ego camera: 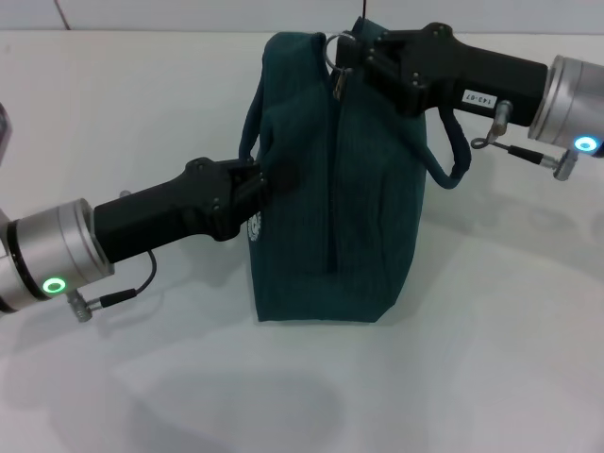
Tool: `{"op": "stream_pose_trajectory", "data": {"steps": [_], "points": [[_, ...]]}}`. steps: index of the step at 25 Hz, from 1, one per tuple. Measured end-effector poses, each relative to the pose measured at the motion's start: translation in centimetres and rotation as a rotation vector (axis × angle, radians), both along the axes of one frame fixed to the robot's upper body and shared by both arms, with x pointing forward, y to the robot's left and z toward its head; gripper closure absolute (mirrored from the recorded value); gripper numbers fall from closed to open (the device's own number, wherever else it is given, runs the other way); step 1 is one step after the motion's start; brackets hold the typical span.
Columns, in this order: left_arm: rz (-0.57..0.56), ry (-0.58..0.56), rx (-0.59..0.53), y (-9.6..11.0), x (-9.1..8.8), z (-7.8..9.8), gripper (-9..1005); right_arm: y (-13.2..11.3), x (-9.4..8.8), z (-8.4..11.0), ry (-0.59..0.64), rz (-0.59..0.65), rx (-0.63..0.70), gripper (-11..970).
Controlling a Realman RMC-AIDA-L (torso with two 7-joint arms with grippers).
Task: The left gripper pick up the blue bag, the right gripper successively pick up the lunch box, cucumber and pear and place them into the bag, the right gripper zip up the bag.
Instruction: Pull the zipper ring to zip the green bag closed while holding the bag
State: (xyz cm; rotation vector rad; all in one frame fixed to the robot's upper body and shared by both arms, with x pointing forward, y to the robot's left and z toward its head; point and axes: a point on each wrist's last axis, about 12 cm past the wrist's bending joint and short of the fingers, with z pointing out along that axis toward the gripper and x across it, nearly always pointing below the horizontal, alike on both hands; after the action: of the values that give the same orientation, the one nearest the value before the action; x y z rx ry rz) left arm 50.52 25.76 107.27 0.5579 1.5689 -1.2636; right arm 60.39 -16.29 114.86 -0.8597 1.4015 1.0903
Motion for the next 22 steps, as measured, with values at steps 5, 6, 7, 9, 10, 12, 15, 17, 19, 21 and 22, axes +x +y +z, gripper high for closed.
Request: {"op": "stream_pose_trajectory", "data": {"steps": [5,6,7,9,10,12,15,17,19,21,22], "points": [[0.002,-0.001,-0.005,0.1,-0.5,-0.3,942,-0.5,0.5,0.0,0.018,-0.040,0.006,939],[0.001,0.000,-0.007,0.1,-0.6,-0.4,942,-0.5,0.5,0.0,0.018,-0.040,0.006,939],[0.000,0.000,-0.009,0.0,-0.7,-0.5,942,-0.5,0.5,0.1,0.018,-0.042,0.007,939],[-0.001,-0.001,-0.009,0.0,-0.7,-0.5,941,-0.6,0.6,0.2,0.015,-0.044,0.008,939],[-0.002,-0.002,-0.007,0.0,-0.8,-0.5,941,-0.6,0.6,0.2,0.015,-0.045,0.007,939],[-0.008,-0.005,-0.006,0.0,-0.8,-0.6,941,-0.6,0.8,0.2,0.014,-0.054,0.006,939],[-0.026,-0.020,-0.020,-0.1,-1.2,-0.5,941,-0.6,1.1,0.3,0.014,-0.071,-0.004,939],[-0.040,-0.043,-0.027,-0.2,-1.5,-0.4,941,-0.6,1.3,0.3,0.012,-0.084,-0.012,938],[-0.050,-0.067,-0.030,-0.2,-1.7,-0.3,941,-0.6,1.6,0.3,0.011,-0.102,-0.023,938],[-0.056,-0.079,-0.035,-0.1,-2.0,-0.3,941,-0.6,1.9,0.2,0.010,-0.123,-0.036,938],[-0.056,-0.082,-0.037,0.0,-2.1,-0.3,941,-0.6,2.0,0.1,0.007,-0.134,-0.043,938]]}}
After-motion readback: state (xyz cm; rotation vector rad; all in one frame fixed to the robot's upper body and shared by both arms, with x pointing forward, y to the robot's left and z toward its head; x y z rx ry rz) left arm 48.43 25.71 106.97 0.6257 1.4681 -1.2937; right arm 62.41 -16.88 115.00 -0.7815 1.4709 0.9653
